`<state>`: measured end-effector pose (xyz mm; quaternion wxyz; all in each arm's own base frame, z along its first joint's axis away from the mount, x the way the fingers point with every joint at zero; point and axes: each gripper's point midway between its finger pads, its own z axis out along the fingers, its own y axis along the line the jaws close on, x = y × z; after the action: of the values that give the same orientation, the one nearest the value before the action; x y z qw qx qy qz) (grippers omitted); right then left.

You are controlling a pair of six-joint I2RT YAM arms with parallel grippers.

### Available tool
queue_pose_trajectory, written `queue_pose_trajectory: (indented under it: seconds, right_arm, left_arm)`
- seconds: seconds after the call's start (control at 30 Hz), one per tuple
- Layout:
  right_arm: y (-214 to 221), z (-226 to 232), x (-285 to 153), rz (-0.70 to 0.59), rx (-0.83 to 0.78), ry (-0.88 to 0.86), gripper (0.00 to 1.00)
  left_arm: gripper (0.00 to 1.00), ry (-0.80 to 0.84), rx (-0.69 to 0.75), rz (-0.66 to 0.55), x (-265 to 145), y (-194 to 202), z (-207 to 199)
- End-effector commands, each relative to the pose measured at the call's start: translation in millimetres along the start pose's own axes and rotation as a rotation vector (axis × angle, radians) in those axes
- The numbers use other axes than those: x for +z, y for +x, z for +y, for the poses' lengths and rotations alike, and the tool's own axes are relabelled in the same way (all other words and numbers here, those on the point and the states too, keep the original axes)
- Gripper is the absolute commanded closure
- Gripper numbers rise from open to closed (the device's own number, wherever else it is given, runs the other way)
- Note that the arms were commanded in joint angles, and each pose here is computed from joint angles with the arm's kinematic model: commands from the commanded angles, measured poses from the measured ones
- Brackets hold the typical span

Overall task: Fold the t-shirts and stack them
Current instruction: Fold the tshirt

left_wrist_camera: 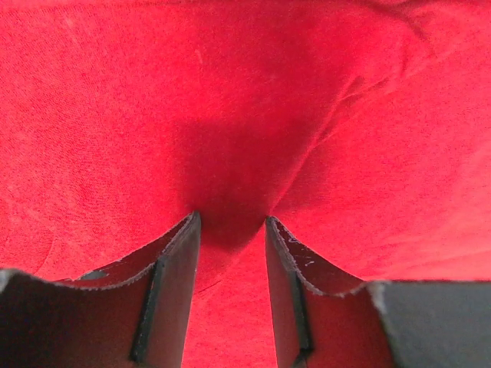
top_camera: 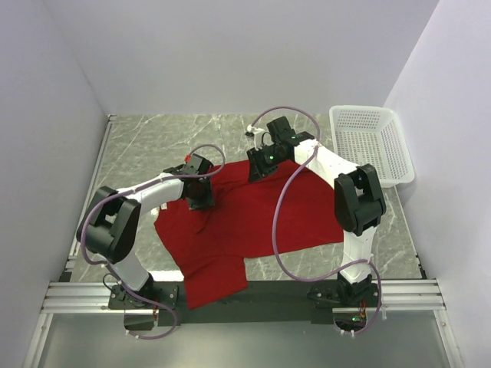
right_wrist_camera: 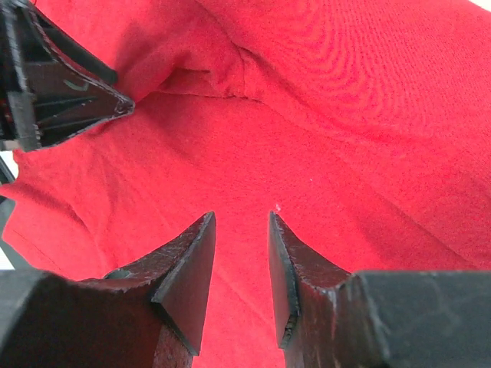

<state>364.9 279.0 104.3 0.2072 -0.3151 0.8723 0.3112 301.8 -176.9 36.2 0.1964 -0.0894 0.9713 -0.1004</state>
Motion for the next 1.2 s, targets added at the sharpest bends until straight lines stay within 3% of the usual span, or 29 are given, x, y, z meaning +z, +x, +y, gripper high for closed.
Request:
queue_pose_trajectory:
  seconds: [0.0,0.2,0.33,0.43,0.87,1.17]
  right_arm:
    - [-14.6,9.7,-10.3,-0.051,-0.023,-0.014,0.59]
    - [-11.7,9.5,-8.6,-0.046,-0.019,-0.013,0.60]
    - [-11.7,9.3,-9.2,-0.045,-0.017,-0.014,0.60]
    - [-11.8,9.4,-10.0,-0.046,-0.021,-0.013,0.60]
    - [-9.5,26.5,6.2,-0.004,-0.071,-0.040,0.61]
    - [-15.5,57.8,39.1,0.057,-0.136,-0.098,0.61]
  left_arm:
    - [0.56,-0.021,0.038,-0.013,0.0,-7.9,-2.5]
    - [0.64,-0.069,0.073,-0.030,1.1,-15.5,-2.3]
    - [0.90,-0.083,0.086,-0.048,-4.2,-23.7,-3.4]
    - [0.99,-0.079,0.097,-0.072,-13.0,-32.2,-6.5]
    - [0.99,-0.071,0.041,-0.099,-26.6,-84.7,32.3]
    - [0.74,-0.033,-0.019,-0.092,-19.5,-118.9,52.3]
